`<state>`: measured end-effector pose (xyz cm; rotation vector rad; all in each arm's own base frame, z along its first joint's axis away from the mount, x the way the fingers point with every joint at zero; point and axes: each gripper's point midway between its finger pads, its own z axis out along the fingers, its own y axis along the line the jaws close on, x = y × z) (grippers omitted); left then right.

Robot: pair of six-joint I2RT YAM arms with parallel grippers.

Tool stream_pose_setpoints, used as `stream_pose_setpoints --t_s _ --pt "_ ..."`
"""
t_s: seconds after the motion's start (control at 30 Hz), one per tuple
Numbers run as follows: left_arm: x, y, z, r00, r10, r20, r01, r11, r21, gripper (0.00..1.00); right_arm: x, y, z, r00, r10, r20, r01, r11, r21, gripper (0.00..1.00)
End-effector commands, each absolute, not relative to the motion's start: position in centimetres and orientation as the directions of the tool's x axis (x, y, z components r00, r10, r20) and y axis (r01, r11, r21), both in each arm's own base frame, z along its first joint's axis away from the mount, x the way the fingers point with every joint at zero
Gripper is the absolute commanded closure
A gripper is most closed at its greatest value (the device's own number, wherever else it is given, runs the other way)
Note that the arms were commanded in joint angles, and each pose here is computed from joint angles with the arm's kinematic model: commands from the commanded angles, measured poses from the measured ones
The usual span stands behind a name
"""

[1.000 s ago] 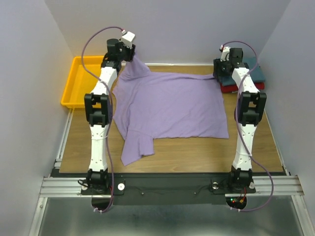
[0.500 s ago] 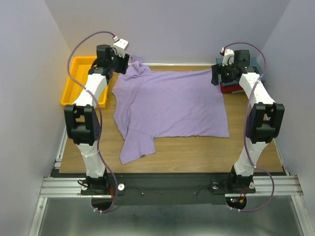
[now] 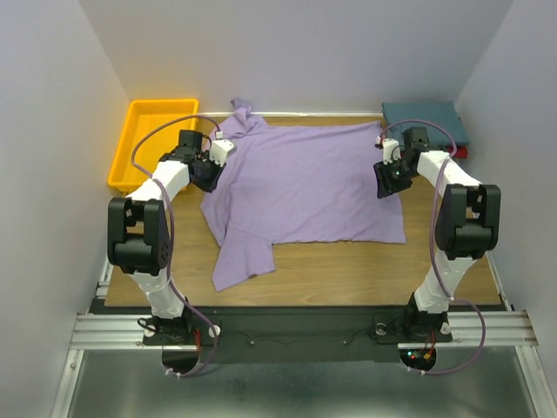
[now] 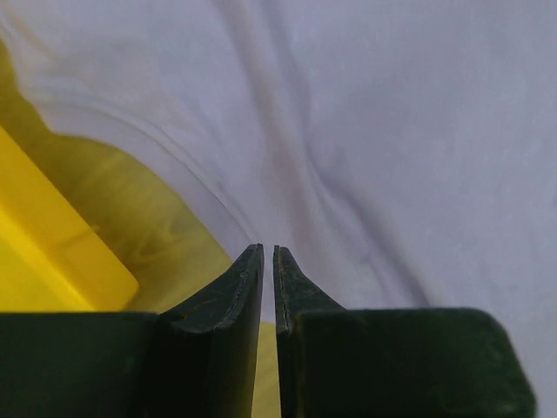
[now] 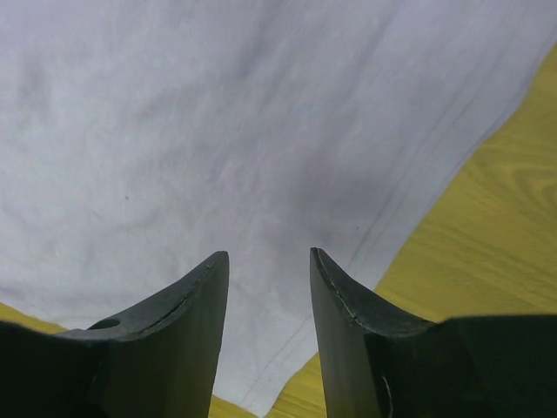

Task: Fold and stack the t-shirts
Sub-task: Flatten the tshirt out

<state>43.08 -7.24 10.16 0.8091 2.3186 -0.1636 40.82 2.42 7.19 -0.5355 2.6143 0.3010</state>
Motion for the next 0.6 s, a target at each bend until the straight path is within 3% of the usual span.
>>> stream_pose_setpoints --t_s 0.0,0.3,0.57 --pt "40.4 -5.6 8.9 -0.583 0.6 -0.548 0.632 0.759 0.158 0.79 38.6 2.3 6.1 -0.824 -0.378 -0.423 -0.464 0.877 0.121 0.52" --pt "35.1 -2.4 2.1 -0.651 0.674 -0.35 0.653 0.732 0.195 0.81 34.6 0.1 0.3 -0.863 -0.453 -0.224 -0.482 0.872 0.091 0.59" --pt "27.6 -0.8 0.2 -0.645 0.731 -0.223 0.718 0.679 0.154 0.86 29.6 -1.5 -0.1 -0.826 -0.55 -0.121 -0.559 0.828 0.052 0.59"
